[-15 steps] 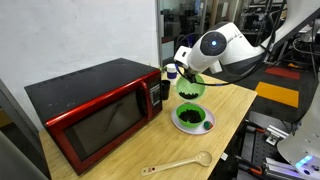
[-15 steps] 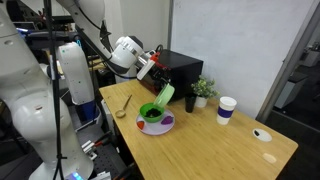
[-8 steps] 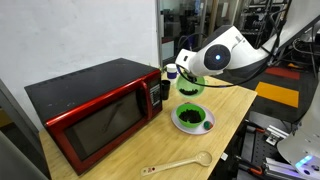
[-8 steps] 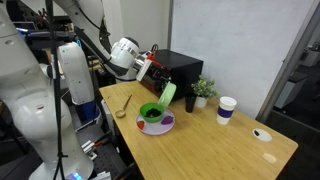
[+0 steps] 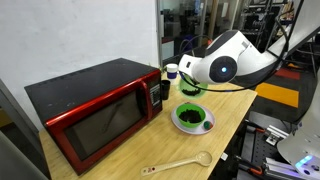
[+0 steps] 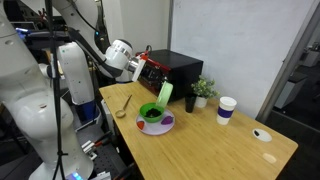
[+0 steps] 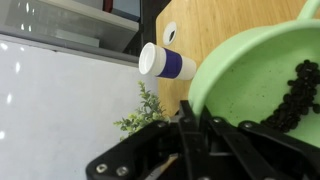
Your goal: Pour the contents in the green pot into the green bowl
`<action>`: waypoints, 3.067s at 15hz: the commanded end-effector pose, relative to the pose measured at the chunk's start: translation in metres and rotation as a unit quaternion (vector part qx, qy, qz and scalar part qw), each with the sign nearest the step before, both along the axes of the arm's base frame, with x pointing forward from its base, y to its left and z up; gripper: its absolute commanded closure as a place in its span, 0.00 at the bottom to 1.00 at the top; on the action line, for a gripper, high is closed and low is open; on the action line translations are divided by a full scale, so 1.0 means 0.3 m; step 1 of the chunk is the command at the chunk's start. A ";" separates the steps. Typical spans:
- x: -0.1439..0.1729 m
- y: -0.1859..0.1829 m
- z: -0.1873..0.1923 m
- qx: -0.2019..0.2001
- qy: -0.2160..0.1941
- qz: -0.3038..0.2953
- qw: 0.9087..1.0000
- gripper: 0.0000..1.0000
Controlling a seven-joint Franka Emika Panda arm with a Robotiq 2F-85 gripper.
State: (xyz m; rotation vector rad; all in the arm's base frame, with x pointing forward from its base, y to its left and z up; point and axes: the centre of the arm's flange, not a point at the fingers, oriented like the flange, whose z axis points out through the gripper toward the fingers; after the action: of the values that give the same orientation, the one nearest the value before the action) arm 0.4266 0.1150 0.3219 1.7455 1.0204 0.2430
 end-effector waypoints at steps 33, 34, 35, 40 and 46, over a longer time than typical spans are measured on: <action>-0.076 0.187 -0.055 -0.222 -0.070 0.094 0.968 0.98; -0.089 0.210 -0.061 -0.231 -0.074 0.097 0.965 0.98; -0.102 0.230 -0.067 -0.238 -0.077 0.100 0.963 0.98; -0.153 0.288 -0.102 -0.268 -0.084 0.111 0.953 0.98; -0.182 0.281 -0.153 -0.297 -0.080 0.111 0.945 0.98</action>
State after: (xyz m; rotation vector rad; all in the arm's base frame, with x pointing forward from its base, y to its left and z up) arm 0.3772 0.2007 0.2836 1.0970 1.0497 0.2000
